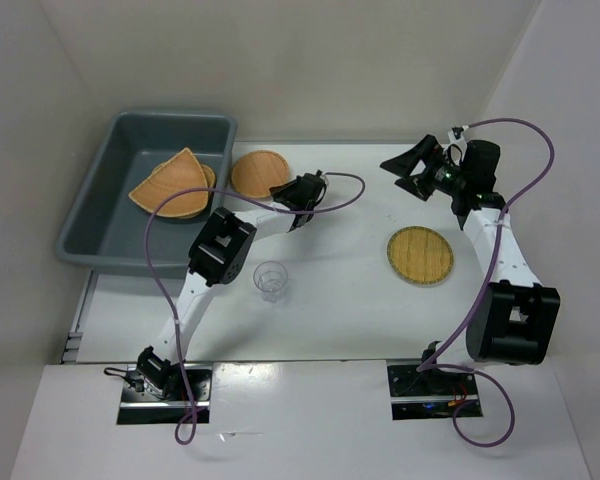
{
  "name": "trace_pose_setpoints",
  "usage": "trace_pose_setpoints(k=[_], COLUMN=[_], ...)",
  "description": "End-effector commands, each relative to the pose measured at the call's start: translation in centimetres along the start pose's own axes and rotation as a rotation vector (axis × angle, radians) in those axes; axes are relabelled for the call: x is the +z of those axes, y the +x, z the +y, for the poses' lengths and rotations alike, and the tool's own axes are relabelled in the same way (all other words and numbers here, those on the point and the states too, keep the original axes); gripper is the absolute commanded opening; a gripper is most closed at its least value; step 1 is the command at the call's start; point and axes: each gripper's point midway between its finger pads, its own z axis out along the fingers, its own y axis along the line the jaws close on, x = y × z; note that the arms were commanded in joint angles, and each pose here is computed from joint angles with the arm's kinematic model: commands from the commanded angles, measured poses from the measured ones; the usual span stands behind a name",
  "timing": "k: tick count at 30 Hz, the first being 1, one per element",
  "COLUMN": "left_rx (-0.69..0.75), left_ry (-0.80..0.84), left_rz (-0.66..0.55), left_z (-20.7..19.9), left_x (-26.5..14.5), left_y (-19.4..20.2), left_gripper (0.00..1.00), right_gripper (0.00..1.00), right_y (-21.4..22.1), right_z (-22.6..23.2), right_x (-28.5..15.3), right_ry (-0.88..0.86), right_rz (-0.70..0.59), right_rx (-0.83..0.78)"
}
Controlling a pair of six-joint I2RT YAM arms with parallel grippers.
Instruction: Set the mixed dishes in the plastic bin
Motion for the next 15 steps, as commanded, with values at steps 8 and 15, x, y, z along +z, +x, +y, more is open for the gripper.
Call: trace_pose_setpoints(k=[8, 15], left_rx=[-0.034, -0.091], left_ry=[-0.002, 0.058], left_rz=[0.004, -0.114], left_z=[1.2, 2.4], left_x=[0.6, -4.7], left_y=[-0.6, -5.9], left_gripper=[0.00, 0.00], right_gripper=[0.95, 0.95], right_y=[0.3, -1.0], right_z=[1.2, 3.3], right_x=[0.2, -0.7], right_ry=[-0.067, -0.089], right_rz=[0.001, -0.037], right_rx=[-0.026, -0.102])
